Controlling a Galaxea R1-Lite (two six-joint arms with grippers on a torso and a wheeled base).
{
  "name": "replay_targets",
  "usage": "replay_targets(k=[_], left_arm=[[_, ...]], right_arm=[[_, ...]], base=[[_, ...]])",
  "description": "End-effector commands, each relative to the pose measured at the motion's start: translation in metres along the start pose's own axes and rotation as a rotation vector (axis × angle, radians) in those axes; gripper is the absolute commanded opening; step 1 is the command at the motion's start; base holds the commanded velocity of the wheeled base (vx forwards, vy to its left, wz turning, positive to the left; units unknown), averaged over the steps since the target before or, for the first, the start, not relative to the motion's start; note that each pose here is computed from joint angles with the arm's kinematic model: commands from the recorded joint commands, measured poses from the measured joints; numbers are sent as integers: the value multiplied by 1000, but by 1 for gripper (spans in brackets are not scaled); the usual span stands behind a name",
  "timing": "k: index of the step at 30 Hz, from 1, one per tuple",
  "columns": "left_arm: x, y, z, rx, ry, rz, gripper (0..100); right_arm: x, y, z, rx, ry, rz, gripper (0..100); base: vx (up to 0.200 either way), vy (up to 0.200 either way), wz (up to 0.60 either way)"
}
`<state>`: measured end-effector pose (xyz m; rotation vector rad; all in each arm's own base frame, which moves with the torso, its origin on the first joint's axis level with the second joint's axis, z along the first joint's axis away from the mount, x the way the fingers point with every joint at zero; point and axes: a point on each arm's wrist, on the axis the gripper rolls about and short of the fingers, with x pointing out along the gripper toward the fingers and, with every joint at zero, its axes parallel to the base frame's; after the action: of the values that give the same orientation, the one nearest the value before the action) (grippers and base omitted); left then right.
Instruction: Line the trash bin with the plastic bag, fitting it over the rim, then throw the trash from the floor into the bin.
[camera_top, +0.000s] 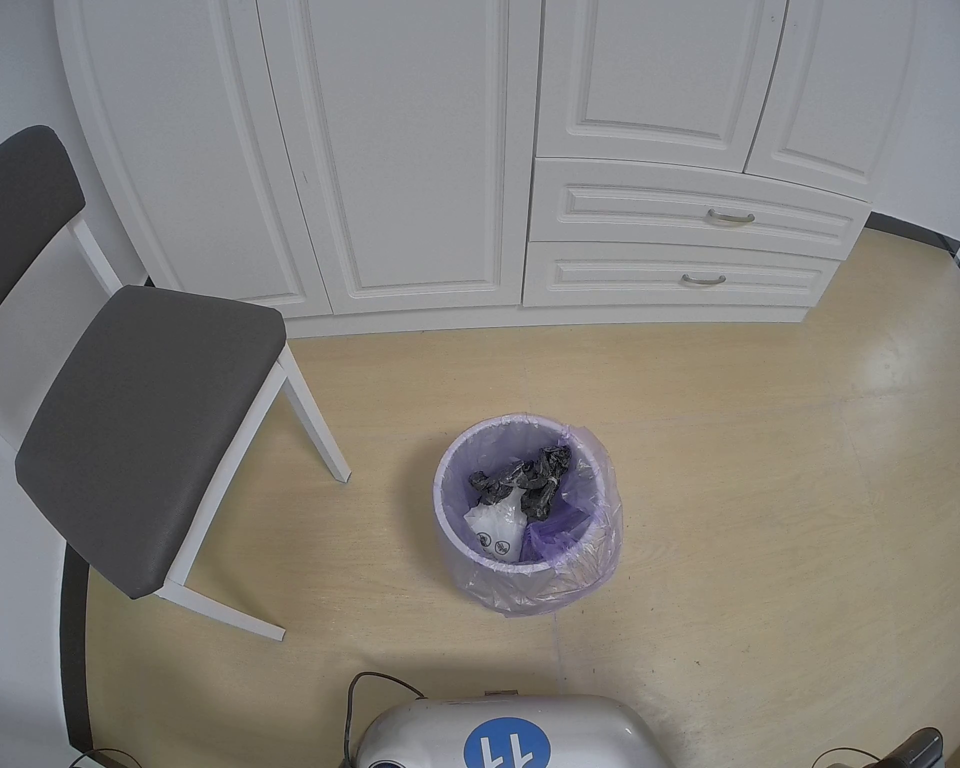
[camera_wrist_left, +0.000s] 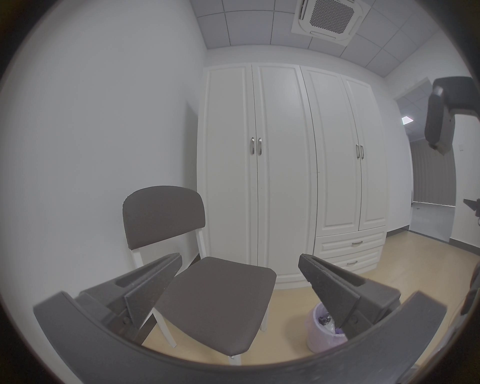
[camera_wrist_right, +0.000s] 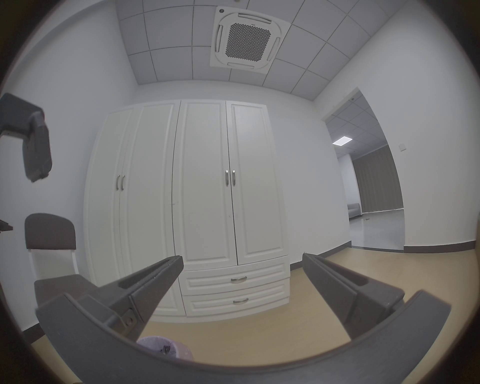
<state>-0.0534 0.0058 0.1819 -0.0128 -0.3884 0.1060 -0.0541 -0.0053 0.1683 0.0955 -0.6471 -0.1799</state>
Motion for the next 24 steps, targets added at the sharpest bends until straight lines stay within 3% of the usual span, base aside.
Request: replay_targets(k=[1,10,12,19,22,23,24], left_arm=[[-9,-1,-11,11,-9,16,100],[-10,-2,-43,45,90,15,100],[-8,-2,-59,90,126,42,100],[-6,-1,-86,95,148,87,100],[-7,-1,-92,105,210,101,100],[-7,-1,-92,105,210,101,100],[-9,-1,-98,116,271,99,100]], right_arm=[[-6,-1,-5,1,-15,-8,100],[-8,-2,-24,-20,48,-17,100],[-10,-3,-35,-38,81,-27,100],[-12,-3,-45,-71,129,-20,100],[-15,-4,-61,-112,292,-18,100],[-15,-4,-61,-112,292,-18,100],[-18,-5,-69,-127,368,-18,100]], base=[[0,0,0],[0,0,0],[0,0,0],[0,0,0],[0,0,0],[0,0,0],[0,0,0]])
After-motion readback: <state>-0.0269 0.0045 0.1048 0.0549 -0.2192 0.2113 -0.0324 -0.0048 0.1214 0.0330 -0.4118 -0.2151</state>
